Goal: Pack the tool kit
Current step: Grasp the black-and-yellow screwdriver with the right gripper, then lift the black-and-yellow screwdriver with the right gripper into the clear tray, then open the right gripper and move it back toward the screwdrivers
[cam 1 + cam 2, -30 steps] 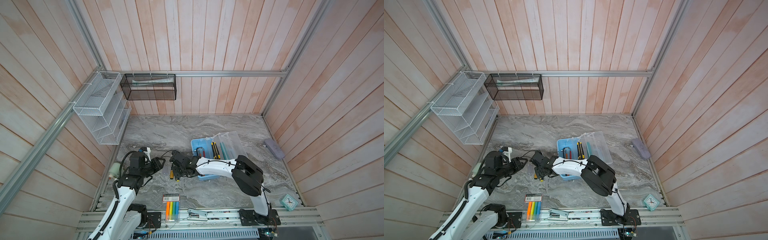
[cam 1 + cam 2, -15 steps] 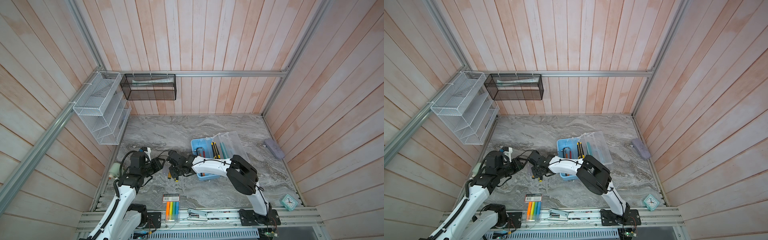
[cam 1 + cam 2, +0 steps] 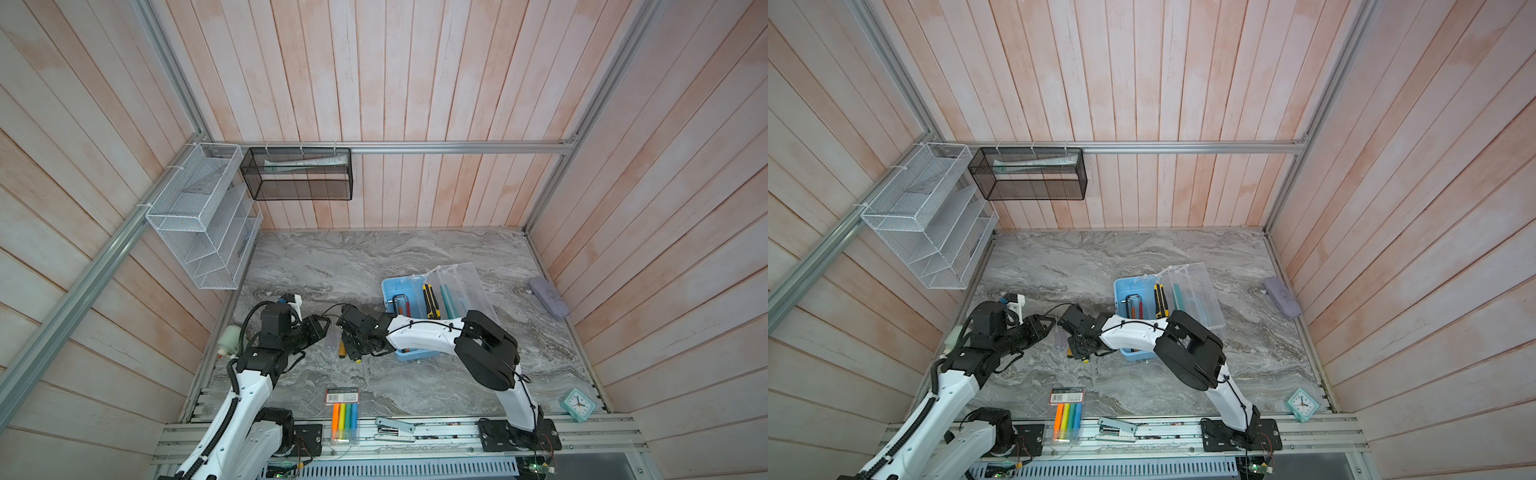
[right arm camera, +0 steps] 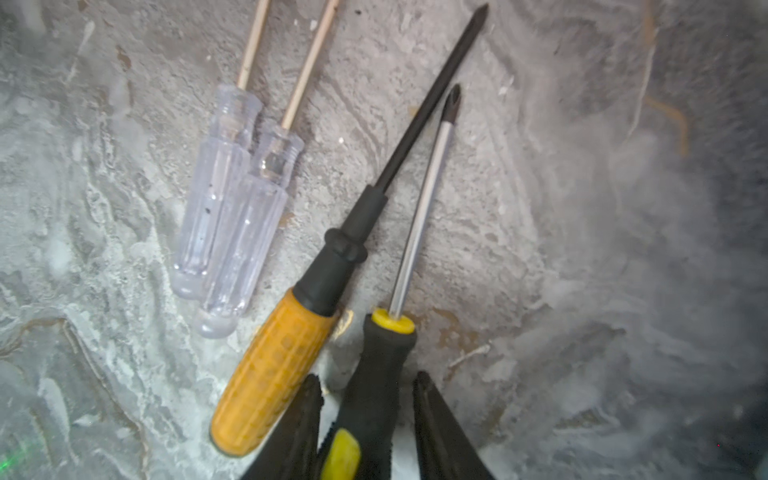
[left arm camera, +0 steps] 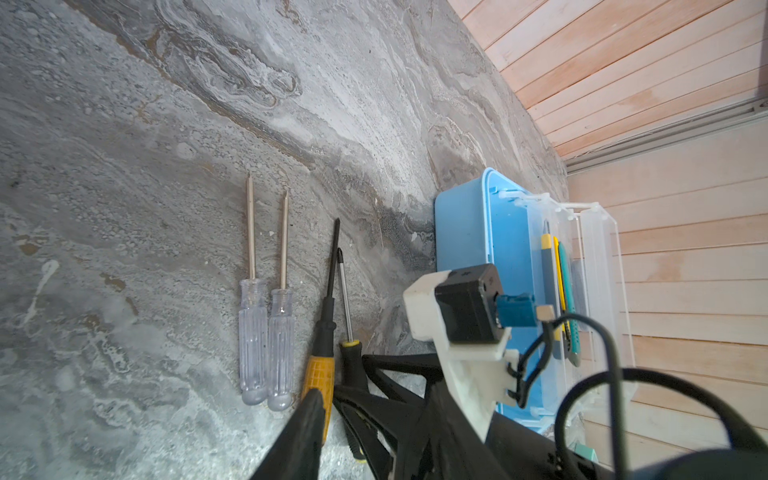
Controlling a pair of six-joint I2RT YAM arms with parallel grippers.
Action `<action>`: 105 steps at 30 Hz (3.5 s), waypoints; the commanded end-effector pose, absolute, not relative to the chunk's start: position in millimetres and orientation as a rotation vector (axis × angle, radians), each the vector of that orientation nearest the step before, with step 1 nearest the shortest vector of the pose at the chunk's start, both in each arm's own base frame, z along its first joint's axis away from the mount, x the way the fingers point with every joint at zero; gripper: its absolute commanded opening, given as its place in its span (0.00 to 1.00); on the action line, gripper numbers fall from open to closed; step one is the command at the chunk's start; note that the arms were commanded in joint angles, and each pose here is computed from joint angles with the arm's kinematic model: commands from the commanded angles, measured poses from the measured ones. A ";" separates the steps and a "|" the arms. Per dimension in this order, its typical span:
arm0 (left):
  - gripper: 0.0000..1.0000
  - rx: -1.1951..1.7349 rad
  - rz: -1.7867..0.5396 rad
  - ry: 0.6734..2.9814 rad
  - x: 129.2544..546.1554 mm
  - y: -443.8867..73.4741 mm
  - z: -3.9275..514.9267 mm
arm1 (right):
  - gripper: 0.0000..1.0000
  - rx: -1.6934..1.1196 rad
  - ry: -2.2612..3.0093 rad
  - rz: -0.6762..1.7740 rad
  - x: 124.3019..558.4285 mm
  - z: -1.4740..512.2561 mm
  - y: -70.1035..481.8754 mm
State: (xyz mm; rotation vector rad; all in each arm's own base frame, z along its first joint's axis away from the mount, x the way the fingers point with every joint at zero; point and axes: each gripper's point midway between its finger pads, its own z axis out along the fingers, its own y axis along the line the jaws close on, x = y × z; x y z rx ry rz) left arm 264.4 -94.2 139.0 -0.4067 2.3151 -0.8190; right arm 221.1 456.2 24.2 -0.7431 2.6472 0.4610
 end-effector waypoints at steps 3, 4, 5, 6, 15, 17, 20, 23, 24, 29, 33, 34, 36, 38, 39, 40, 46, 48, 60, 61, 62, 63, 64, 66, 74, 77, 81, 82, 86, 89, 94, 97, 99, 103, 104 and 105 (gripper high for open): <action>0.45 -0.402 -0.791 2.308 265.2 -90.2 136.5 | 0.39 -0.761 2.759 0.330 204.3 -11.9 427.6; 0.45 -0.402 -0.787 2.312 265.3 -89.9 134.9 | 0.38 -0.765 2.763 0.317 204.3 -13.6 427.1; 0.45 -0.403 -0.785 2.312 266.2 -89.7 134.5 | 0.36 -0.774 2.766 0.303 204.4 -15.3 426.6; 0.45 -0.403 -0.781 2.314 267.2 -89.4 133.7 | 0.34 -0.782 2.773 0.281 205.1 -17.7 425.2; 0.45 -0.411 -0.752 2.312 277.5 -86.7 132.5 | 0.25 -0.819 2.794 0.030 210.3 -36.4 397.2; 0.45 -0.406 -0.749 2.318 280.6 -87.1 131.8 | 0.20 -0.824 2.797 0.002 210.0 -38.1 393.3; 0.45 -0.401 -0.752 2.316 284.0 -88.0 132.3 | 0.10 -0.821 2.798 -0.008 210.3 -38.0 390.2; 0.45 -0.403 -0.756 2.309 285.8 -88.3 133.9 | 0.00 -0.818 2.791 0.004 210.4 -31.6 389.5; 0.45 -0.403 -0.753 2.305 287.1 -87.9 134.7 | 0.00 -0.810 2.781 0.001 211.9 -28.9 387.5; 0.45 -0.410 -0.728 2.311 294.2 -85.7 134.3 | 0.00 -0.767 2.752 0.096 220.8 -3.0 386.5; 0.47 -0.409 -0.718 2.297 298.8 -84.4 138.6 | 0.00 -0.722 2.694 0.242 231.0 41.9 382.4; 0.47 -0.407 -0.716 2.292 299.8 -84.2 139.9 | 0.00 -0.701 2.677 0.265 235.8 54.5 378.7; 0.48 -0.408 -0.714 2.284 302.7 -83.9 143.2 | 0.00 -0.655 2.638 0.313 246.5 83.5 367.5; 0.48 -0.408 -0.710 2.287 305.7 -83.9 144.5 | 0.00 -0.589 2.601 0.352 260.2 113.3 352.6; 0.48 -0.408 -0.707 2.287 307.1 -83.7 145.2 | 0.00 -0.555 2.580 0.364 267.6 128.0 342.3; 0.48 -0.409 -0.709 2.288 307.9 -84.2 145.0 | 0.00 -0.519 2.561 0.371 275.3 141.8 332.8; 0.48 -0.403 -0.712 2.298 314.6 -85.8 144.2 | 0.00 -0.313 2.438 0.402 319.9 199.3 264.3; 0.48 -0.400 -0.714 2.299 317.2 -86.4 144.0 | 0.00 -0.263 2.429 0.340 332.3 206.9 235.8; 0.48 -0.392 -0.702 2.300 319.7 -85.8 145.3 | 0.00 -0.161 2.421 -0.066 351.4 195.0 135.9; 0.48 -0.393 -0.701 2.304 319.7 -85.7 144.3 | 0.00 -0.175 2.436 -0.066 349.2 188.9 136.3; 0.48 -0.393 -0.701 2.307 320.0 -85.9 143.3 | 0.00 -0.183 2.445 -0.065 347.7 183.9 136.6; 0.48 -0.395 -0.699 2.310 320.2 -85.7 142.1 | 0.00 -0.187 2.456 -0.072 345.7 179.1 135.5; 0.49 -0.396 -0.695 2.315 320.2 -85.4 140.5 | 0.00 -0.191 2.464 -0.078 344.0 175.9 134.7; 0.49 -0.400 -0.687 2.319 321.1 -84.4 138.6 | 0.00 -0.188 2.477 -0.100 340.1 168.8 130.2; 0.53 -0.420 -0.626 2.334 319.3 -77.2 129.8 | 0.00 -0.220 2.565 -0.047 320.0 147.2 132.8; 0.56 -0.432 -0.616 2.345 317.7 -76.1 125.4 | 0.11 -0.220 2.576 -0.029 315.6 143.9 133.0; 0.56 -0.444 -0.615 2.352 315.9 -76.3 120.8 | 0.33 -0.230 2.579 0.005 312.6 144.7 136.9; 0.56 -0.445 -0.614 2.353 315.4 -76.8 119.6 | 0.38 -0.231 2.572 0.016 312.9 147.7 138.3; 0.57 -0.449 -0.599 2.364 314.2 -77.9 114.3 | 0.47 -0.242 2.540 0.098 314.0 163.6 148.0; 0.57 -0.452 -0.566 2.381 313.8 -77.0 108.7 | 0.47 -0.246 2.486 0.203 315.2 193.3 161.5; 0.52 -0.471 -0.450 2.419 311.7 -69.7 96.8 | 0.43 -0.259 2.312 0.384 307.0 254.4 200.5; 0.48 -0.482 -0.401 2.441 310.3 -67.0 89.9 | 0.41 -0.318 2.274 0.461 295.9 267.6 231.2; 0.45 -0.489 -0.381 2.460 308.6 -66.7 83.7 | 0.40 -0.354 2.263 0.503 289.1 268.1 250.0; 0.40 -0.489 -0.362 2.497 305.3 -71.1 72.4 | 0.39 -0.403 2.262 0.568 279.7 262.5 276.5; 0.39 -0.485 -0.359 2.506 303.6 -72.9 68.7 | 0.39 -0.413 2.264 0.582 278.1 260.1 281.5; 0.38 -0.488 -0.360 2.514 302.1 -74.3 65.6 | 0.39 -0.420 2.266 0.592 277.3 257.7 285.5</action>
